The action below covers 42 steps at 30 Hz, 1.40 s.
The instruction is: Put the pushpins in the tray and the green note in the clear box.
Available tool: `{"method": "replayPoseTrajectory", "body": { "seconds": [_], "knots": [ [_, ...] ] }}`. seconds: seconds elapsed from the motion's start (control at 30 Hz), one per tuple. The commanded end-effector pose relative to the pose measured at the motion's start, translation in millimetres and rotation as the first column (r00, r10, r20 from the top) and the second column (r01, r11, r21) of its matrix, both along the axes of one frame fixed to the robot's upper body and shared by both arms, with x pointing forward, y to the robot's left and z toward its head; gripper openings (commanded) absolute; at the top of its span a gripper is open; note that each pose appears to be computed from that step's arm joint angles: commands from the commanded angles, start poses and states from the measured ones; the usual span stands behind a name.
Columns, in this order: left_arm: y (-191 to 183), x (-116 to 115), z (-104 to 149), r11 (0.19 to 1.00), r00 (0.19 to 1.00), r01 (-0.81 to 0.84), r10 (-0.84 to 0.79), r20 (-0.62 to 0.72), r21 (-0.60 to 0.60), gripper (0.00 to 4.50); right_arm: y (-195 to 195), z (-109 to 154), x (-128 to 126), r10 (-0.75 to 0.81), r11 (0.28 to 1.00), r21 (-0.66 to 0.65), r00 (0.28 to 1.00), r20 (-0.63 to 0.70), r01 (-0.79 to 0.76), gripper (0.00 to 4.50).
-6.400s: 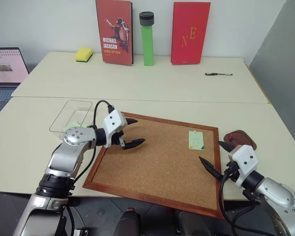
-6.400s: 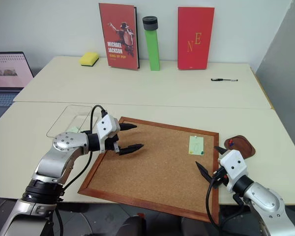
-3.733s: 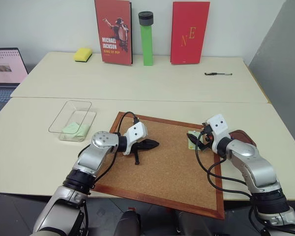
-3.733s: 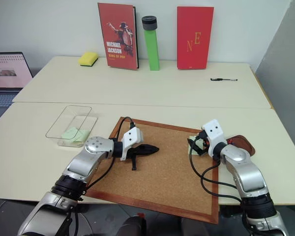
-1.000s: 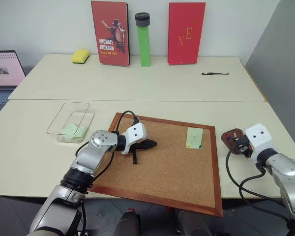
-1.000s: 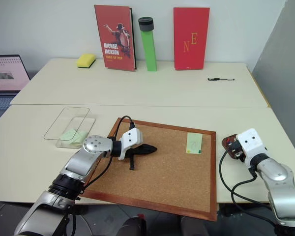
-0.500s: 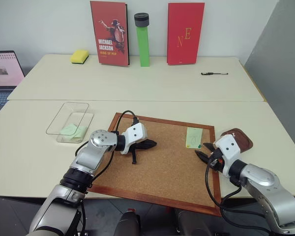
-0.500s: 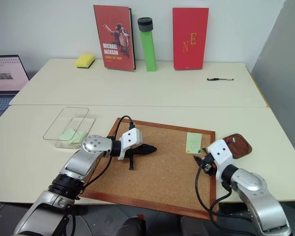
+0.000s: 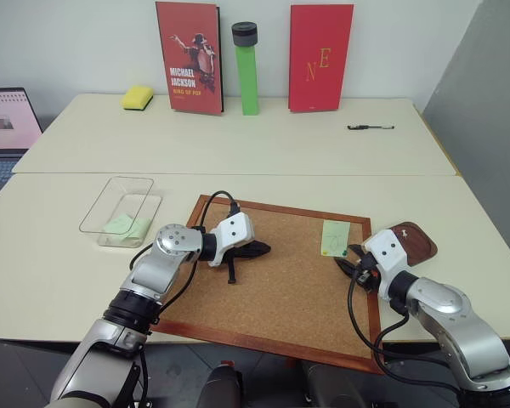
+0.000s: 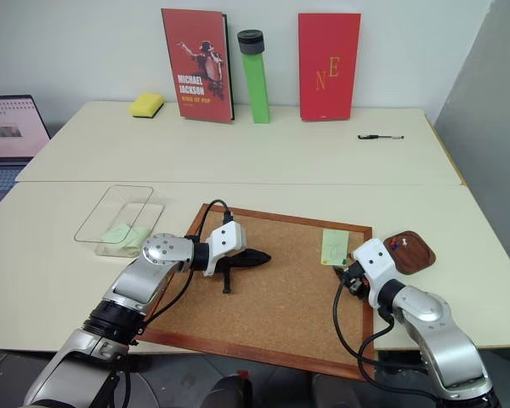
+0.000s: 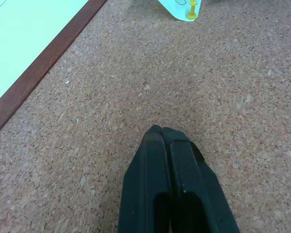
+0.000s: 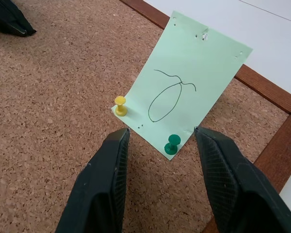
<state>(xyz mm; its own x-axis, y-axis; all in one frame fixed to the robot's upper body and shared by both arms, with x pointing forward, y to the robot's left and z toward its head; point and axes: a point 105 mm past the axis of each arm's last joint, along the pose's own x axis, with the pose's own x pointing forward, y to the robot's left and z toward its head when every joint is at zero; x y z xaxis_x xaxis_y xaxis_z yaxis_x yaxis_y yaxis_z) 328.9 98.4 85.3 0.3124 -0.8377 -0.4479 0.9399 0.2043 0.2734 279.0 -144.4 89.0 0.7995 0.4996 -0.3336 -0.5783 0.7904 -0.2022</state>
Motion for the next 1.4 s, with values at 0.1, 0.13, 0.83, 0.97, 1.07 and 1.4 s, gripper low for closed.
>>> {"method": "replayPoseTrajectory", "body": {
  "seconds": [0.1, 0.13, 0.83, 0.97, 1.07, 1.4],
  "knots": [
    [15, 0, -18, 0.996, 0.998, -0.041, 0.044, -0.036, 0.077, 0.00, -1, 9, 2, 0.000, 1.000, 0.008, 0.999, 0.040, -0.001, 1.51],
    [15, 0, -18, 0.996, 0.998, -0.041, 0.044, -0.035, 0.077, 0.00, -1, 8, 2, 0.000, 1.000, 0.008, 0.999, 0.038, 0.000, 1.32],
    [15, 2, -18, 0.996, 0.999, -0.041, 0.043, -0.029, 0.082, 0.00, 0, 41, 5, -0.001, 0.996, 0.086, 0.991, 0.136, -0.011, 0.06],
    [16, 1, -19, 0.995, 0.999, -0.039, 0.041, -0.030, 0.087, 0.00, -1, 50, 3, -0.001, 0.995, 0.100, 0.989, 0.150, -0.014, 0.06],
    [16, 1, -19, 0.995, 0.999, -0.038, 0.041, -0.031, 0.090, 0.00, -2, 53, 1, 0.001, 0.995, 0.102, 0.988, 0.152, -0.017, 0.06],
    [17, 1, -20, 0.995, 0.999, -0.039, 0.042, -0.033, 0.091, 0.00, -42, 51, -6, -0.118, 0.993, 0.017, 0.984, 0.131, 0.117, 0.06]
  ]
}}
